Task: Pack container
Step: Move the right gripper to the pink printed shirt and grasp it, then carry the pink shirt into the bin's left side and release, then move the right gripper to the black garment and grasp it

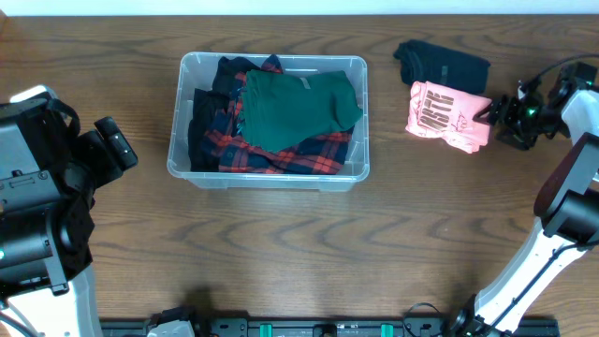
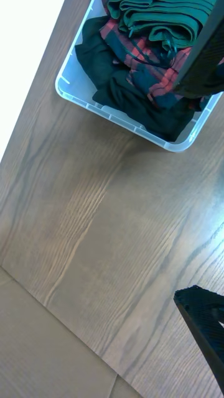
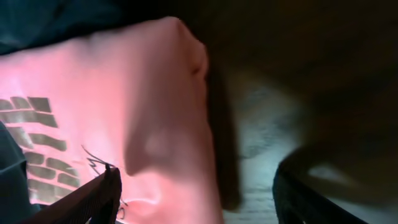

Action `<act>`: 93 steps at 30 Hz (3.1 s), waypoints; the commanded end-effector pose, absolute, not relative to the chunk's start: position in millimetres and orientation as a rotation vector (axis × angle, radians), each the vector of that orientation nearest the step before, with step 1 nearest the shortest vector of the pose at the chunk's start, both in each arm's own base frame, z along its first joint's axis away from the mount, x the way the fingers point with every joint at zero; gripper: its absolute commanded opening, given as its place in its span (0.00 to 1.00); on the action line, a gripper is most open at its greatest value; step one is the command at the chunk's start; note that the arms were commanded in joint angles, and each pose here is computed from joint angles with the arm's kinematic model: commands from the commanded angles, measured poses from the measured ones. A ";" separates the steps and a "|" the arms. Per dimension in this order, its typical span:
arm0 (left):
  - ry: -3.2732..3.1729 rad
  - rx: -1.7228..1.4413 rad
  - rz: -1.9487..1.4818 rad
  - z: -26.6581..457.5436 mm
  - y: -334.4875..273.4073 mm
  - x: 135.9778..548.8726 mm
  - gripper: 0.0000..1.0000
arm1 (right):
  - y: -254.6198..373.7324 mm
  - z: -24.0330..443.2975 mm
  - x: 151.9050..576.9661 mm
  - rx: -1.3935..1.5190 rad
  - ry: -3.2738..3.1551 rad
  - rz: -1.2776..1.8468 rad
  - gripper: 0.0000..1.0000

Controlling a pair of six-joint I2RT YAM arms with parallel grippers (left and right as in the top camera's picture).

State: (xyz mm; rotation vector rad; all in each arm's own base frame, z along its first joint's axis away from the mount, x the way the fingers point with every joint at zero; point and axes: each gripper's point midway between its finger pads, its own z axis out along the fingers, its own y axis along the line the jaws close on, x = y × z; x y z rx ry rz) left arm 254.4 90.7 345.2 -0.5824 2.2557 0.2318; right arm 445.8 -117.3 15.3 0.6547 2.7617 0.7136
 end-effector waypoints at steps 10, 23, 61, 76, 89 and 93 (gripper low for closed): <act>2.247 -0.606 0.237 346.3 93.3 253.4 0.98 | -67.0 -14.1 455.0 0.475 2.833 0.776 0.31; 2.247 -0.606 0.238 346.3 93.3 253.4 0.98 | 6.2 200.2 472.2 0.068 2.272 1.272 0.01; 2.247 -0.606 0.237 346.3 93.3 253.4 0.98 | 393.8 136.4 382.9 -0.460 2.549 0.929 0.01; 2.247 -0.606 0.238 346.3 93.3 253.4 0.98 | 332.3 166.4 394.7 -0.549 2.506 0.631 0.56; 2.247 -0.606 0.238 346.3 93.3 253.4 0.98 | 86.6 266.0 473.3 0.057 2.327 0.379 0.65; 2.247 -0.606 0.237 346.3 93.3 253.4 0.98 | 4.2 237.0 489.1 0.261 2.365 0.290 0.68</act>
